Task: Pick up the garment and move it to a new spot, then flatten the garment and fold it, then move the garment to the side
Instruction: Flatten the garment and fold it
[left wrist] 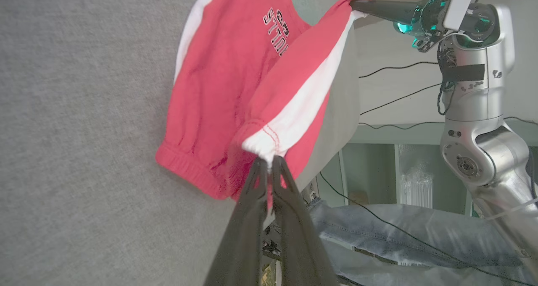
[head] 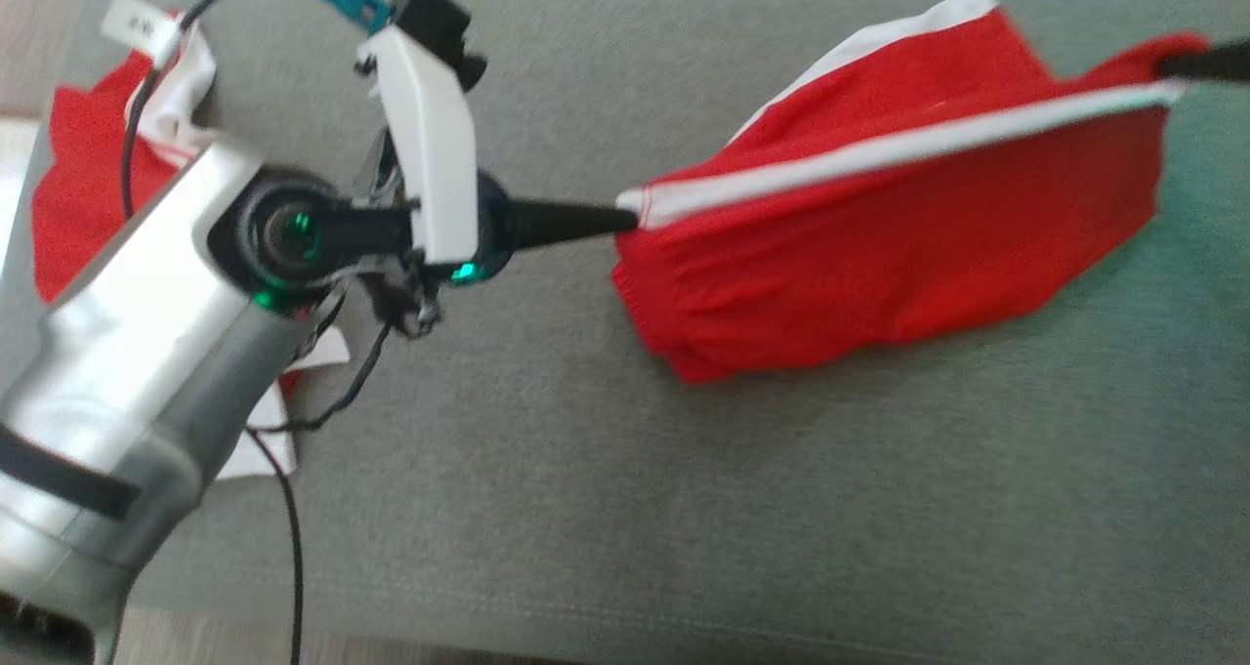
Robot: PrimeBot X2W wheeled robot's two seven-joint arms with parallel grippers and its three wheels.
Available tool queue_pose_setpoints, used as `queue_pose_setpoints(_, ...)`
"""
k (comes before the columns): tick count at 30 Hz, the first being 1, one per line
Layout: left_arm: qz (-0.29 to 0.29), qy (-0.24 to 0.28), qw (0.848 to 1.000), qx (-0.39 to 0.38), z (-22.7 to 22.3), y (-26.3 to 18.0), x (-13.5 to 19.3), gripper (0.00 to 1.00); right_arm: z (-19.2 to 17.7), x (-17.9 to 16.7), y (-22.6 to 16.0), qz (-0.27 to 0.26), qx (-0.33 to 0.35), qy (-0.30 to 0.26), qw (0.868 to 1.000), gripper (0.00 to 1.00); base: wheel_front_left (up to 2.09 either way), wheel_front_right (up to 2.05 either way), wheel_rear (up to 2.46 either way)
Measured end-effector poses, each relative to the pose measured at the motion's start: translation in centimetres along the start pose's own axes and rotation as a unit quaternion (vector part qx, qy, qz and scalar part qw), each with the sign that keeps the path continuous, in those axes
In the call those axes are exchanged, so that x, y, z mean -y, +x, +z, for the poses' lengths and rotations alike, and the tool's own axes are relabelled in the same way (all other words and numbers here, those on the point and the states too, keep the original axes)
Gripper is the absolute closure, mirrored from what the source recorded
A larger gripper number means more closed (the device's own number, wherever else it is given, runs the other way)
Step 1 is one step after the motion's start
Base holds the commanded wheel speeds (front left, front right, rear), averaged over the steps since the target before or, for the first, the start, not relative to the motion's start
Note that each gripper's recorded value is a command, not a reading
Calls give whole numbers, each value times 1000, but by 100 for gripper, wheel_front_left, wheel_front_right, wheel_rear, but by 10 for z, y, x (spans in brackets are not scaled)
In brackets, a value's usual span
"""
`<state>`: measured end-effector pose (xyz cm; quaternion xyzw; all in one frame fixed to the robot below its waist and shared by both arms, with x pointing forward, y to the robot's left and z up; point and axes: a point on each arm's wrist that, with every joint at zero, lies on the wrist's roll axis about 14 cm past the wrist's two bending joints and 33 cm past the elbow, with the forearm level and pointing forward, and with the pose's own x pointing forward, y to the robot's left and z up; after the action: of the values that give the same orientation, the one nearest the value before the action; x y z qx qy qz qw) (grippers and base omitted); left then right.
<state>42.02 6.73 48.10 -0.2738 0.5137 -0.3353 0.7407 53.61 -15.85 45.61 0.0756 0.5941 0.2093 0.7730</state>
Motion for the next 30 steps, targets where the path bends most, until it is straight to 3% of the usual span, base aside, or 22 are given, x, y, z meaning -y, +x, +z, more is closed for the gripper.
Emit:
queue_pose_setpoints(15, 40, -67, 997, 28, 25, 16, -63, 100, 47, -10, 88, 1, -57, 8, 998, 100, 0, 0, 0)
queue_pose_setpoints(16, 42, -70, 996, 27, 24, 17, -66, 100, 48, -13, 92, 5, -56, 9, 998, 96, 0, 0, 0)
queue_pose_setpoints(18, 43, -71, 996, 27, 25, 17, -68, 100, 50, -16, 96, 11, -53, 11, 998, 86, 0, 0, 0)
queue_pose_setpoints(19, 44, -72, 996, 28, 26, 17, -70, 100, 50, -17, 97, 13, -53, 11, 998, 76, 0, 0, 0)
queue_pose_setpoints(20, 45, -74, 996, 28, 26, 17, -70, 100, 52, -17, 97, 14, -48, 12, 999, 59, 0, 0, 0)
queue_pose_setpoints(21, 46, -74, 996, 28, 26, 17, -71, 100, 53, -18, 96, 16, -42, 14, 999, 16, 0, 0, 0)
queue_pose_setpoints(22, 48, -68, 996, 30, 27, 17, -72, 84, 56, -19, 95, 19, -34, 16, 999, 0, 0, 0, 0)
queue_pose_setpoints(23, 51, -65, 996, 33, 28, 17, -73, 4, 59, -21, 93, 24, -24, 19, 999, 0, 0, 0, 0)
queue_pose_setpoints(26, 58, -60, 996, 36, 28, 14, -74, 0, 68, -32, 84, 38, 6, 18, 999, 0, 0, 0, 0)
queue_pose_setpoints(30, 76, -37, 995, 47, 32, 4, -73, 0, 95, -49, 56, 54, 95, 1, 994, 0, 0, 0, 0)
